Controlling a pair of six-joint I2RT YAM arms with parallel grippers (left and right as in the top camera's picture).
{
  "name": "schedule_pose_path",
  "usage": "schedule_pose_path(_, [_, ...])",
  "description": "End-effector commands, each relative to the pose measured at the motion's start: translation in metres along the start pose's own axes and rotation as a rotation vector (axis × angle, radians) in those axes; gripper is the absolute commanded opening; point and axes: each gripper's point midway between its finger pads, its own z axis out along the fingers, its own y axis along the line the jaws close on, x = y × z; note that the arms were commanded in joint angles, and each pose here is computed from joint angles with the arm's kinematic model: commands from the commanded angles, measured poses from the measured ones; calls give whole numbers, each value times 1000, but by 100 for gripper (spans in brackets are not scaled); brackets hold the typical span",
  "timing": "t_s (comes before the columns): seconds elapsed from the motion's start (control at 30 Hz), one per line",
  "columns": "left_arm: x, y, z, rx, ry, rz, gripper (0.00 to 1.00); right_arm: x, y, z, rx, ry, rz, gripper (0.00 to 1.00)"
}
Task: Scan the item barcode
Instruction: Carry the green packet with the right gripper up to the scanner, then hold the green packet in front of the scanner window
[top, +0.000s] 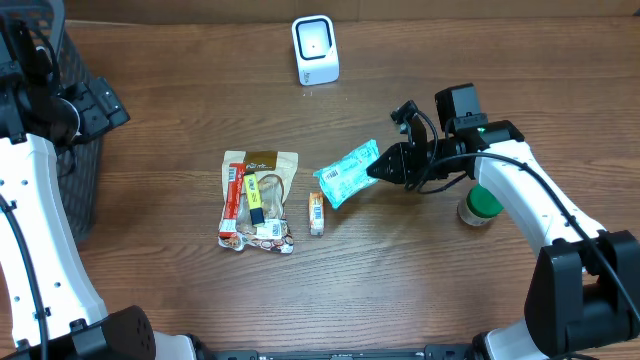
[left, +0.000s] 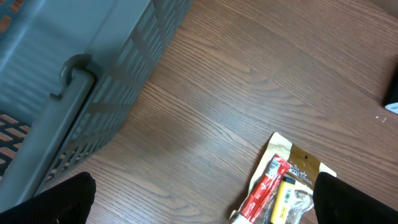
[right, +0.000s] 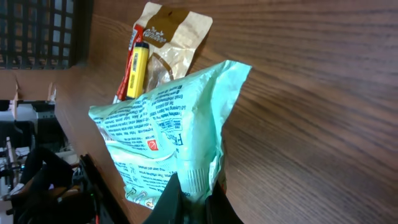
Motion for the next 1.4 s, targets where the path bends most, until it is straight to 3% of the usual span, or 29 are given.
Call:
schedule_pose_path(0.0, [-4, -1, -6, 8, -21, 5, 100, -28, 11, -20, 44, -74, -45, 3])
schedule_pose_path(0.2, [-4, -1, -6, 8, -21, 5, 100, -83, 42, -76, 189, -190, -125, 3])
schedule_pose_path(0.4, [-4, -1, -6, 8, -21, 5, 100, -147, 90, -153, 339, -413, -260, 3])
schedule_pose_path(0.53, [-4, -1, -6, 8, -21, 5, 100, -176, 104, -170, 434, -539, -378, 3])
schedule_pose_path(0.8, [-4, -1, -6, 8, -21, 5, 100, -223, 105, -128, 629, -590, -625, 3])
schedule_pose_path(1.07, [-4, -1, -6, 8, -21, 6, 100, -264, 57, -49, 835, -538, -774, 3])
schedule_pose_path(1.37, [-4, -1, -6, 8, -21, 5, 100, -319, 11, -13, 1006, -742, -804, 3])
